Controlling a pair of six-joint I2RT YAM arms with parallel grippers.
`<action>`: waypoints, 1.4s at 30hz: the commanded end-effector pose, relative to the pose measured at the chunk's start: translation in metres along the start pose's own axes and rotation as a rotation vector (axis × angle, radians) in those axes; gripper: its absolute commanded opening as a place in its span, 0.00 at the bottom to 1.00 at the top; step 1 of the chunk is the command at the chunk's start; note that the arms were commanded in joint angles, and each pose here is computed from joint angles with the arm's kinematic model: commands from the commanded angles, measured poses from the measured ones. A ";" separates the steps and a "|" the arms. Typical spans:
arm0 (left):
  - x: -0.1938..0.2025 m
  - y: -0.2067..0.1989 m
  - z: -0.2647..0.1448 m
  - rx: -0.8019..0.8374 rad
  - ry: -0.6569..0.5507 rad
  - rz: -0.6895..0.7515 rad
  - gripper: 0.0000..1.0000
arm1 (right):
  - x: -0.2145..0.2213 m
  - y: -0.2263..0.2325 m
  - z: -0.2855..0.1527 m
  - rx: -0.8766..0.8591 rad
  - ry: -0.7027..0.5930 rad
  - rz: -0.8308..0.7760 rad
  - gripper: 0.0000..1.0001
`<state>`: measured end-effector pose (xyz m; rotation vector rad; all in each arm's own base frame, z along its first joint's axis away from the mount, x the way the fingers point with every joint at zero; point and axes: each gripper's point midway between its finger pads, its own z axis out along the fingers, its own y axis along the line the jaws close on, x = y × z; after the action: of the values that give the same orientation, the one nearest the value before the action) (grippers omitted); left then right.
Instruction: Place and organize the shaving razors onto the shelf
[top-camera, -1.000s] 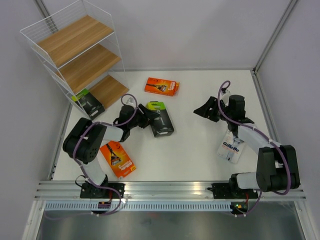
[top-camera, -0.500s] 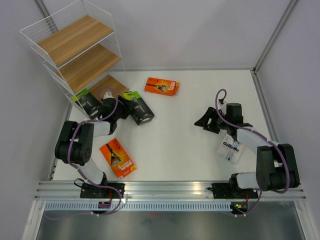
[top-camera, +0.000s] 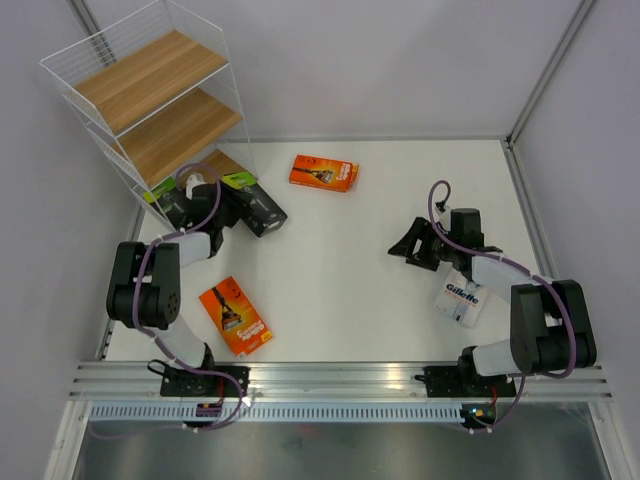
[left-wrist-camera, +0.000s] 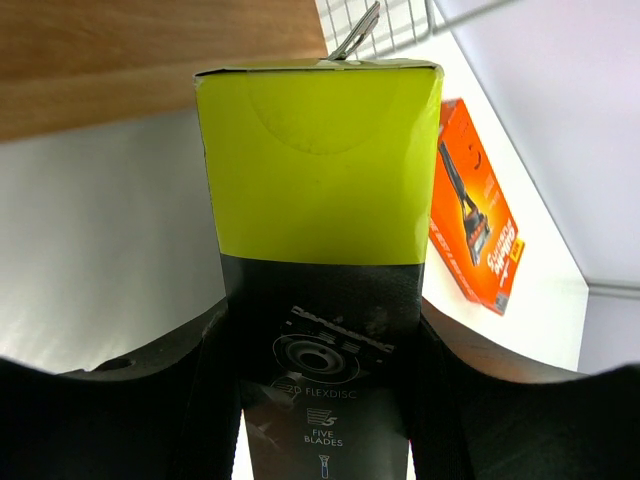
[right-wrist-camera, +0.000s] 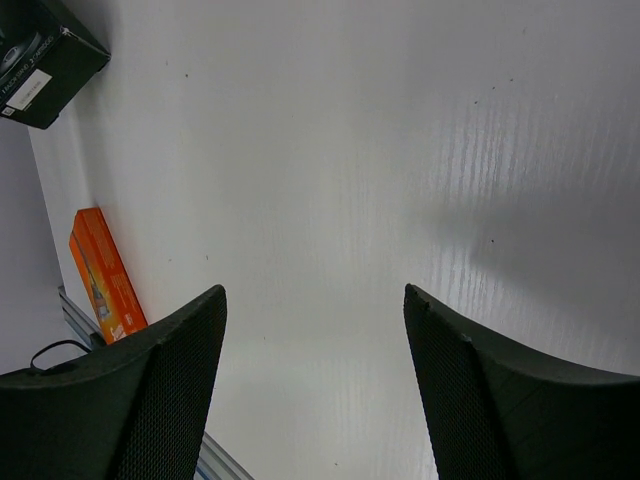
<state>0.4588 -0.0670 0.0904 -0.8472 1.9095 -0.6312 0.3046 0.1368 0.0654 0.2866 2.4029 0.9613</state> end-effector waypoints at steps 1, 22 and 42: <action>-0.042 -0.015 0.007 0.024 -0.126 0.049 0.38 | 0.000 -0.003 0.002 0.007 -0.009 -0.013 0.78; -0.073 0.012 0.006 -0.213 -0.132 0.188 0.87 | 0.011 -0.007 0.001 -0.004 -0.004 0.006 0.80; -0.022 -0.041 -0.069 -0.021 0.031 0.465 0.95 | 0.022 -0.005 -0.003 -0.028 -0.004 0.011 0.81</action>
<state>0.4295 -0.0443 0.1554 -0.6285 2.0010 -0.3409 0.2812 0.1366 0.0429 0.3271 2.4392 0.9785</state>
